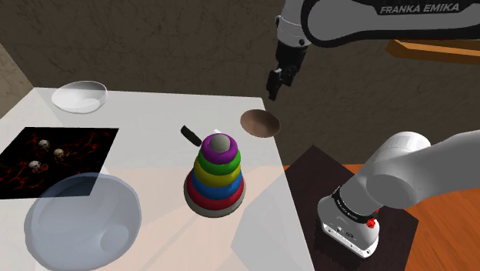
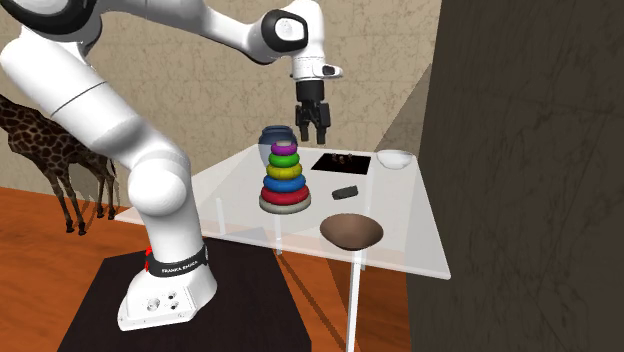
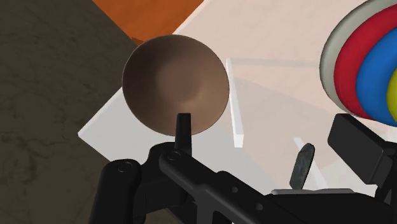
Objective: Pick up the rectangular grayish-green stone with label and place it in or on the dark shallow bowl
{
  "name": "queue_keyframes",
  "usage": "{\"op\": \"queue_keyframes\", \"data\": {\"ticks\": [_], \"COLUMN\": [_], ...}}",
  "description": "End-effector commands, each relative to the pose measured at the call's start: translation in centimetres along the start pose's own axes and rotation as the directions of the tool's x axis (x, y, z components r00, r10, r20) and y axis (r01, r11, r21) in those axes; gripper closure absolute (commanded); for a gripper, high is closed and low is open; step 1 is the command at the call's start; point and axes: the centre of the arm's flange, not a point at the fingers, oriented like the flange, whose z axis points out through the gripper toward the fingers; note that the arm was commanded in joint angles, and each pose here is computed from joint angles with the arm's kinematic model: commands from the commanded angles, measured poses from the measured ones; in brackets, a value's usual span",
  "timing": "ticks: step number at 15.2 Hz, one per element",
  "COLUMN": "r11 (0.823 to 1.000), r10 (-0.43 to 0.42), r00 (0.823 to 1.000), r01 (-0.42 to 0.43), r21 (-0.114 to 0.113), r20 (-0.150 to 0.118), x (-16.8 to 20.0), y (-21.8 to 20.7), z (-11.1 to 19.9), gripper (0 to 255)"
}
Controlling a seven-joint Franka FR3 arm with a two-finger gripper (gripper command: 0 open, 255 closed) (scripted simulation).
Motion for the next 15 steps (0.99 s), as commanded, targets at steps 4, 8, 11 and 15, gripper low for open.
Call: {"op": "queue_keyframes", "data": {"ticks": [4,8,11,15], "r11": [1.0,1.0,1.0,1.0], "r10": [0.0,-0.001,-0.002,-0.002], "r00": [1.0,1.0,1.0,1.0], "r01": [0.0,0.001,0.002,0.002], "r21": [-0.003,-0.007,-0.009,-0.013], "r20": [0.002,0.006,0.008,0.011], "x": [4.3,7.8,10.3,13.8], "y": [-3.6,-6.4,-8.5,-11.3], "z": [3.5,6.5,8.7,11.7], "gripper": [0,0,0,0]}}
